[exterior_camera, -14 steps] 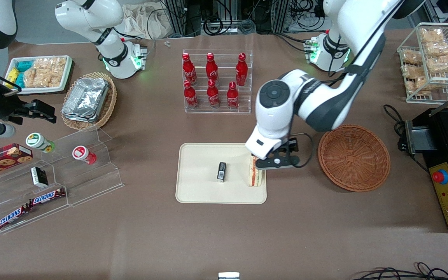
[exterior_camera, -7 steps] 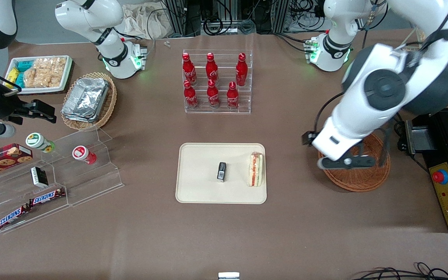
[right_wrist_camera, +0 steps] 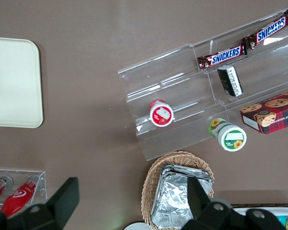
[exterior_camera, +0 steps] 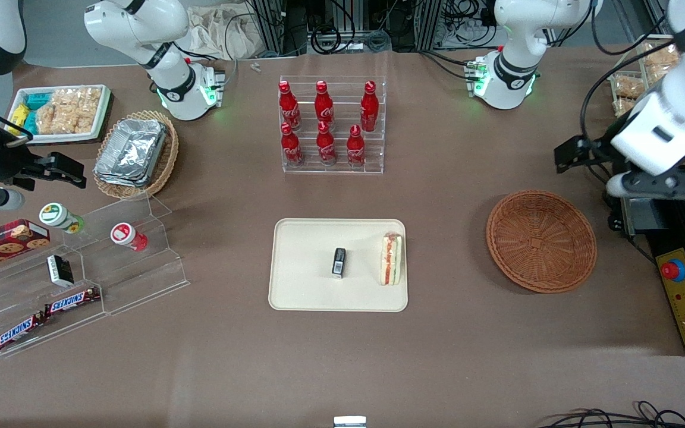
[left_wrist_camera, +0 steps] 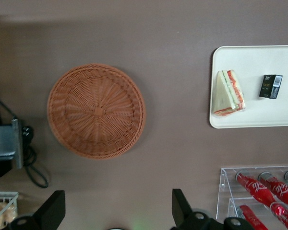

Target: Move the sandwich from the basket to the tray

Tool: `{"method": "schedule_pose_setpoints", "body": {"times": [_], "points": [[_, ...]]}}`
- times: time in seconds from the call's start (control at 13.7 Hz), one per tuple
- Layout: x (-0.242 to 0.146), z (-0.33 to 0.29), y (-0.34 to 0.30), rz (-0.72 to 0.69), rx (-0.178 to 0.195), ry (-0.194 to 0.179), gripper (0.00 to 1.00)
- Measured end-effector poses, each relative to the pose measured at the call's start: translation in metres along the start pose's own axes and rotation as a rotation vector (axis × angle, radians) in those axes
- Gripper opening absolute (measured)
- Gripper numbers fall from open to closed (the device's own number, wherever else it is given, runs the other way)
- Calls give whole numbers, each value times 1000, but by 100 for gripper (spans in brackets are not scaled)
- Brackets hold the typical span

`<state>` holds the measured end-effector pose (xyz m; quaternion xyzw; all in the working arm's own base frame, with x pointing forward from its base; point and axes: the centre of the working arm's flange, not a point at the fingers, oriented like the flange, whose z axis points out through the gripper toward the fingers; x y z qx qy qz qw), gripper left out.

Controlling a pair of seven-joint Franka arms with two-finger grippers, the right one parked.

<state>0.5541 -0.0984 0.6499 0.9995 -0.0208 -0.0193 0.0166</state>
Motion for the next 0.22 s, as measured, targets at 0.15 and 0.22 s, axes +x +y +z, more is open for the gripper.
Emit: {"method": "schedule_pose_setpoints", "body": {"times": [0.15, 0.22], "points": [[-14, -13, -9, -9, 5, 14, 100], [-17, -17, -12, -15, 6, 17, 100]]}}
